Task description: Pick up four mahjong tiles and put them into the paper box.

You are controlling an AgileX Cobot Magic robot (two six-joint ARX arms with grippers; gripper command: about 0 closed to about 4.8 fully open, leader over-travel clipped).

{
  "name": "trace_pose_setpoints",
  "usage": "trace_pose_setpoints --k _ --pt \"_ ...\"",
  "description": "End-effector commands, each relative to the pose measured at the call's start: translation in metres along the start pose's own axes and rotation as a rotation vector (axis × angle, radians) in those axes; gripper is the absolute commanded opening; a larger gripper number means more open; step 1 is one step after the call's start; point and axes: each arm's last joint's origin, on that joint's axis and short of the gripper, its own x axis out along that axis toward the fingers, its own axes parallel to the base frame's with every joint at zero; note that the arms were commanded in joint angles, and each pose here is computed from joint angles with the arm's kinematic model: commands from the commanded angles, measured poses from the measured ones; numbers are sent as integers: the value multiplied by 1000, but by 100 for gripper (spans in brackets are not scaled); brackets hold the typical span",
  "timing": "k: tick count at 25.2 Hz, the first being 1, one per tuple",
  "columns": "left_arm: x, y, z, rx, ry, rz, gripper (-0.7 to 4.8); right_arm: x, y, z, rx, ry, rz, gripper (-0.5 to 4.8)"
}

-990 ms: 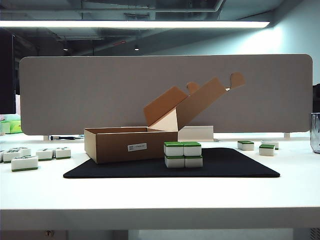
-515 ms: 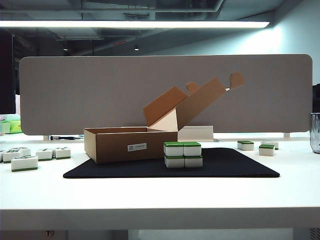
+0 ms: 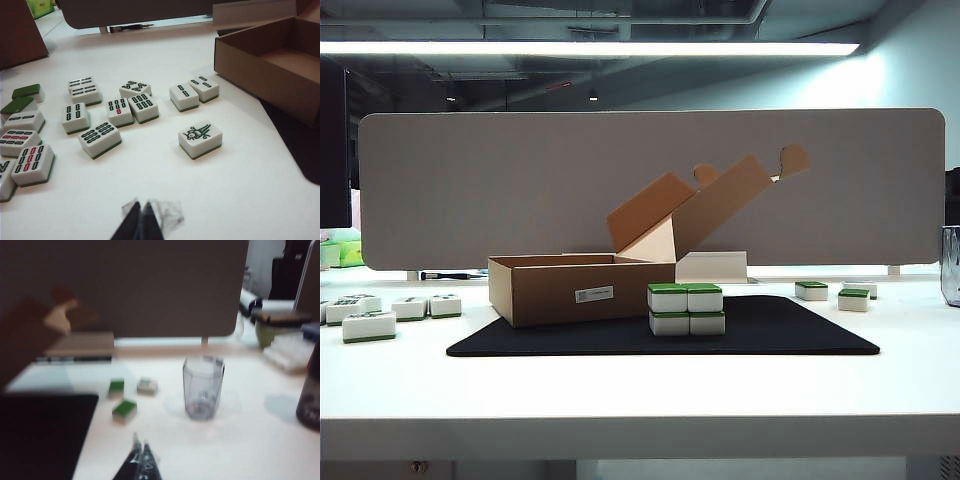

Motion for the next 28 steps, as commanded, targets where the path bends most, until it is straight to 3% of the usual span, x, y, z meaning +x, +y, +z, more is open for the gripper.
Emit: trace_pose_setpoints --k 1,8,13,24,28 --pt "0 0 -1 -3 10 -9 -6 -12 -1 25 18 -48 0 -1" --pt "0 0 -1 -3 10 -8 -6 -48 -2 74 18 -46 9 -1" --pt "0 0 -1 -3 11 -5 -6 -92 -2 106 16 0 109 -1" --pt "0 0 -1 -4 13 10 -6 -147 2 117 33 163 309 -1" --pt "0 0 -1 -110 12 10 -6 -158 3 112 50 243 370 -1"
